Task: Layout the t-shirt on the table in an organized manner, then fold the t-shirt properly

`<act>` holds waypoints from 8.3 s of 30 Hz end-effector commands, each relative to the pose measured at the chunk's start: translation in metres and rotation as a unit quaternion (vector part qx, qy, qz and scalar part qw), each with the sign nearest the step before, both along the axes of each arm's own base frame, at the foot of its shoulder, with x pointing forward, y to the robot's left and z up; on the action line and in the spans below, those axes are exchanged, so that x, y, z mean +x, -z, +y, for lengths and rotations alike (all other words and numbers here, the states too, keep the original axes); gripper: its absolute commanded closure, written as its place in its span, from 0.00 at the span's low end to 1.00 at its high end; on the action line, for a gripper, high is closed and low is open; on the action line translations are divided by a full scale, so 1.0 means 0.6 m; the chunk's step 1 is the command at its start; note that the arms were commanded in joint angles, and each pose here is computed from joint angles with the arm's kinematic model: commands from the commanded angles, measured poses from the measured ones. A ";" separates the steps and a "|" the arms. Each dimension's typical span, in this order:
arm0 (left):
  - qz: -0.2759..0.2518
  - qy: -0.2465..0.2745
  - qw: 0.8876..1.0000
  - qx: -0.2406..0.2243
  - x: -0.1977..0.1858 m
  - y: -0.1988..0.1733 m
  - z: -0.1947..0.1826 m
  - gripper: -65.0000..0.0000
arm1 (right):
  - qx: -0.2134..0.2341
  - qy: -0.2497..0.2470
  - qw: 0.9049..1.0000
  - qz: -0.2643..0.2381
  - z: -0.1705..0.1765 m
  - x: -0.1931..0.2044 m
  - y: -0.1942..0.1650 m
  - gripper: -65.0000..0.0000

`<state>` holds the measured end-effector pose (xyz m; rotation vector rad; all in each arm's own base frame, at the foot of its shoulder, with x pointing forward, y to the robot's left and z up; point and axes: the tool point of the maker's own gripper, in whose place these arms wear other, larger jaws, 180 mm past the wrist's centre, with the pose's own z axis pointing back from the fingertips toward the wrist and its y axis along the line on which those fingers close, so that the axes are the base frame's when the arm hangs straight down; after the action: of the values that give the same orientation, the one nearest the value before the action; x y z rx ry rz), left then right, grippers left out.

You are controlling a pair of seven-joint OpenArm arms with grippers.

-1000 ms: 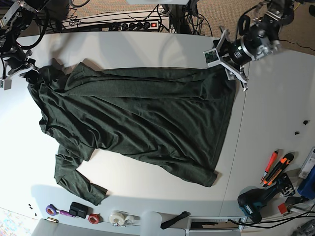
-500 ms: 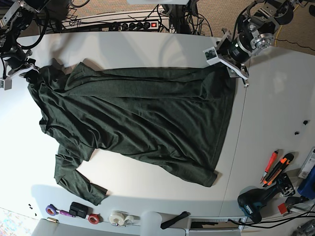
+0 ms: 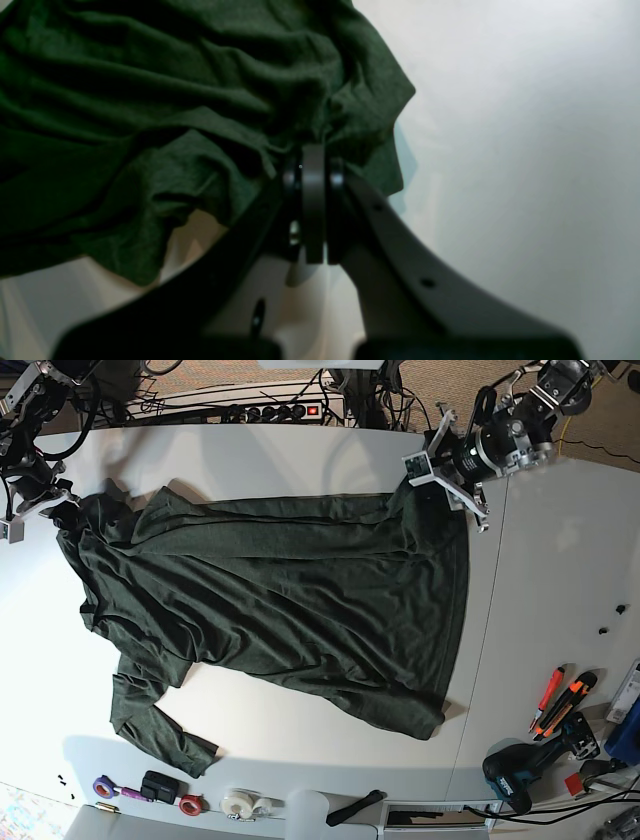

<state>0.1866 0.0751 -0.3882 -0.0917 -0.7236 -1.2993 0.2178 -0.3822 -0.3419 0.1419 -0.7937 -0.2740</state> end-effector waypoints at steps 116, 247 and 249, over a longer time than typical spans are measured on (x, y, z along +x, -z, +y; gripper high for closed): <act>-0.114 -0.105 0.988 -0.019 0.072 -0.123 0.000 1.00 | -0.043 -0.012 0.999 -0.013 -0.070 -0.048 -0.077 1.00; -0.100 -0.288 0.916 -0.260 0.224 -0.267 0.188 1.00 | -0.163 -0.089 0.982 0.035 -0.070 0.038 -0.077 1.00; -0.069 -0.286 0.918 -0.267 0.209 -0.242 0.179 1.00 | -0.189 -0.111 0.974 0.055 -0.060 0.046 -0.058 1.00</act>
<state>0.3087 0.1802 -0.2531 -0.2226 -1.0857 -0.5247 0.2361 -0.4119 -0.3265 -0.1180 -0.6497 0.0555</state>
